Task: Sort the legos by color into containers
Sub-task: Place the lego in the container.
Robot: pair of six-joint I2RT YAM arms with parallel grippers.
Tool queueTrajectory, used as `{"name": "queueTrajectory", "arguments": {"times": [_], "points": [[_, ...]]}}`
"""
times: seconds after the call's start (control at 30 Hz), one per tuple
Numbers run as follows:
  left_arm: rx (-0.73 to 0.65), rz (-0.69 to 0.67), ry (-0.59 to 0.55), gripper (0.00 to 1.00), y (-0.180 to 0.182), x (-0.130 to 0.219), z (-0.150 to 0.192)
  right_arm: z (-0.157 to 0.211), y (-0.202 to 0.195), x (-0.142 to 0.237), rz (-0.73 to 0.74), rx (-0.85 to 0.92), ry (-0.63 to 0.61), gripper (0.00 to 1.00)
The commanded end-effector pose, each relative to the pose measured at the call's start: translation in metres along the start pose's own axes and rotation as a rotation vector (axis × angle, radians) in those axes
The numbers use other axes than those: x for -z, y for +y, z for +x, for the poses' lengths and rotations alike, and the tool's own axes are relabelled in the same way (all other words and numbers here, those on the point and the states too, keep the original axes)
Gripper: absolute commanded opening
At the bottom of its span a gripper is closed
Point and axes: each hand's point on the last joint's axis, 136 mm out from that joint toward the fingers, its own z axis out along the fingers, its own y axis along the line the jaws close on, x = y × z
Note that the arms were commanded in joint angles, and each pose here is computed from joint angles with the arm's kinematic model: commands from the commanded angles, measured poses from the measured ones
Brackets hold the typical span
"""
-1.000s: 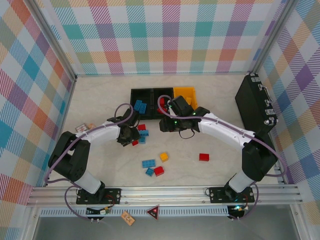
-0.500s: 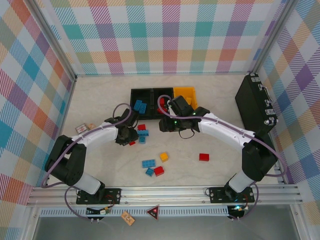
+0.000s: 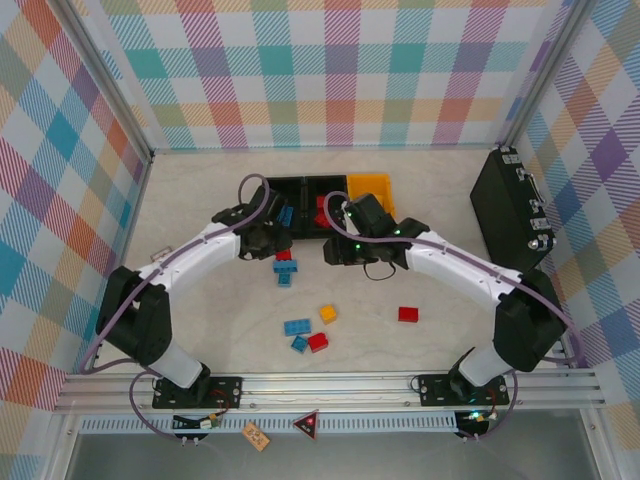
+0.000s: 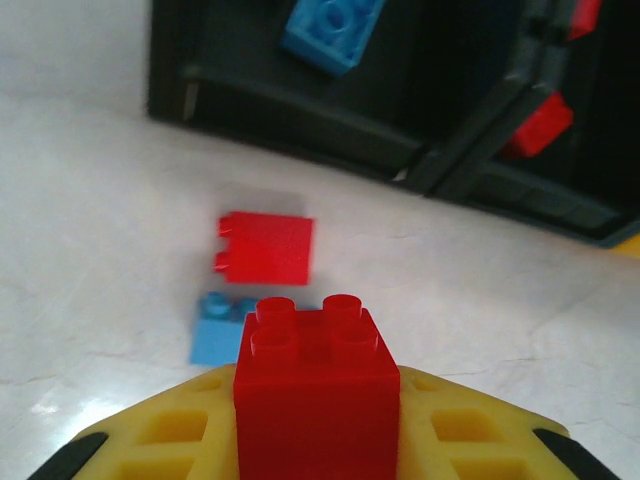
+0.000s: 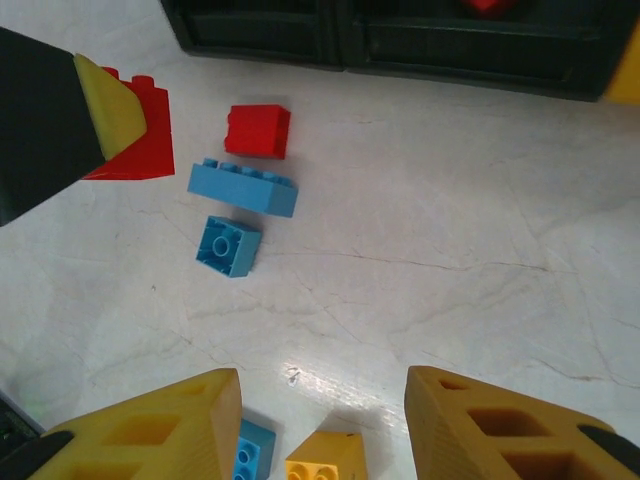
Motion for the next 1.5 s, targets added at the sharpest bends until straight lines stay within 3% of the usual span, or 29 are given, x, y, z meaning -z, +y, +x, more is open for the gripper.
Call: {"name": "queueTrajectory", "arguments": {"times": [0.0,0.4,0.7,1.0,1.3,1.47], "points": [[-0.058,0.032,0.018,0.26,-0.025,-0.004,-0.003,-0.004,-0.013,0.013,0.024,-0.049,-0.041,0.47],[-0.15,0.116,0.007,0.25,-0.108,-0.04,-0.029,0.003,-0.046,0.035,0.077,-0.147,-0.094,0.48],[-0.17,0.123,0.009,0.25,-0.137,-0.074,-0.045,0.014,-0.061,0.044,0.105,-0.184,-0.112,0.48],[-0.188,0.061,-0.016,0.26,-0.142,-0.099,-0.058,0.014,-0.065,0.05,0.111,-0.195,-0.128,0.48],[-0.196,0.069,-0.028,0.45,-0.148,-0.102,-0.064,0.013,-0.066,0.051,0.112,-0.201,-0.135,0.48],[-0.207,0.087,-0.041,0.48,-0.152,-0.091,-0.066,0.012,-0.065,0.05,0.109,-0.201,-0.135,0.48]]}}
